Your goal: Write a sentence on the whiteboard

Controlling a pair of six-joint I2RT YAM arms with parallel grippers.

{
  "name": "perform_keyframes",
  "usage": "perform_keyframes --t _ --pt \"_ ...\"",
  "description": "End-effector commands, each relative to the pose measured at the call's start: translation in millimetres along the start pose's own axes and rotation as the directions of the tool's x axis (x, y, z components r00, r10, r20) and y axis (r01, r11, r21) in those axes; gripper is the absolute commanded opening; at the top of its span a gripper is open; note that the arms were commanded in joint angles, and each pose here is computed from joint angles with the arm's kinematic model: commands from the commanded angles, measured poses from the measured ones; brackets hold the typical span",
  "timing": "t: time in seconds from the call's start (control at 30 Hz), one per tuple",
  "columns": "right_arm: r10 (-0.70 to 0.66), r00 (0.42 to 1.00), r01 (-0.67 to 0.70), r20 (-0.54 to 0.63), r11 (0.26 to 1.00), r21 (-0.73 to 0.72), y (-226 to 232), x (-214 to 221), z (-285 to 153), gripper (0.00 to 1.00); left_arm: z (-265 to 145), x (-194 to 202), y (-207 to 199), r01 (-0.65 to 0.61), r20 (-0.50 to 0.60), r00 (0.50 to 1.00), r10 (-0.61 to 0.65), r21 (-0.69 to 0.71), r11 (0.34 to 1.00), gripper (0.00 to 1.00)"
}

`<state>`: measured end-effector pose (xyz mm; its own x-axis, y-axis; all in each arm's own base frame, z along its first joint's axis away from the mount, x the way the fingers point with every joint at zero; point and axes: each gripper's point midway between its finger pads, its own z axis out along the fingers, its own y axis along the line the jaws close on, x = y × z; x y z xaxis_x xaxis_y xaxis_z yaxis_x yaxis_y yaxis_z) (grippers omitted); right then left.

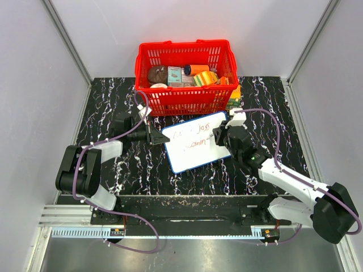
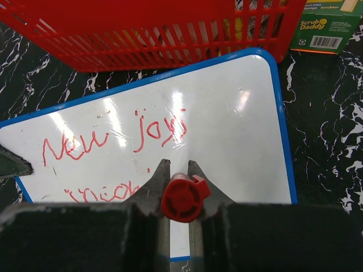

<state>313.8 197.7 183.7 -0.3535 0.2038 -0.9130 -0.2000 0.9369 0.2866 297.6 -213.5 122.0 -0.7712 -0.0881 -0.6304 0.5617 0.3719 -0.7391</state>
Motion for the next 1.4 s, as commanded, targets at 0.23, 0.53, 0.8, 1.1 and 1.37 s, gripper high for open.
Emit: perform_keyframes --t 0.23,0.53,0.8,1.1,1.37 --pt "0.018 1.000 -0.018 -0.005 0.999 -0.031 3 -2 -5 0.00 2 -5 22 -0.112 0.029 0.993 0.116 -0.107 0.988 0.00" --pt "0.008 1.000 -0.008 -0.020 1.000 -0.013 -5 7 -10 0.00 2 -5 23 -0.111 0.029 0.993 0.114 -0.111 0.988 0.00" --pt "-0.003 1.000 0.003 0.007 1.000 0.022 -8 -2 -6 0.00 2 -5 23 -0.109 0.028 0.993 0.113 -0.109 0.988 0.00" --pt "-0.002 0.998 0.000 0.056 0.999 0.037 -4 -23 0 0.00 2 -5 22 -0.111 0.029 0.993 0.114 -0.109 0.988 0.00" --pt "0.004 0.996 -0.007 0.085 0.999 0.037 -3 -34 1 0.00 2 -5 22 -0.111 0.029 0.993 0.114 -0.109 0.988 0.00"
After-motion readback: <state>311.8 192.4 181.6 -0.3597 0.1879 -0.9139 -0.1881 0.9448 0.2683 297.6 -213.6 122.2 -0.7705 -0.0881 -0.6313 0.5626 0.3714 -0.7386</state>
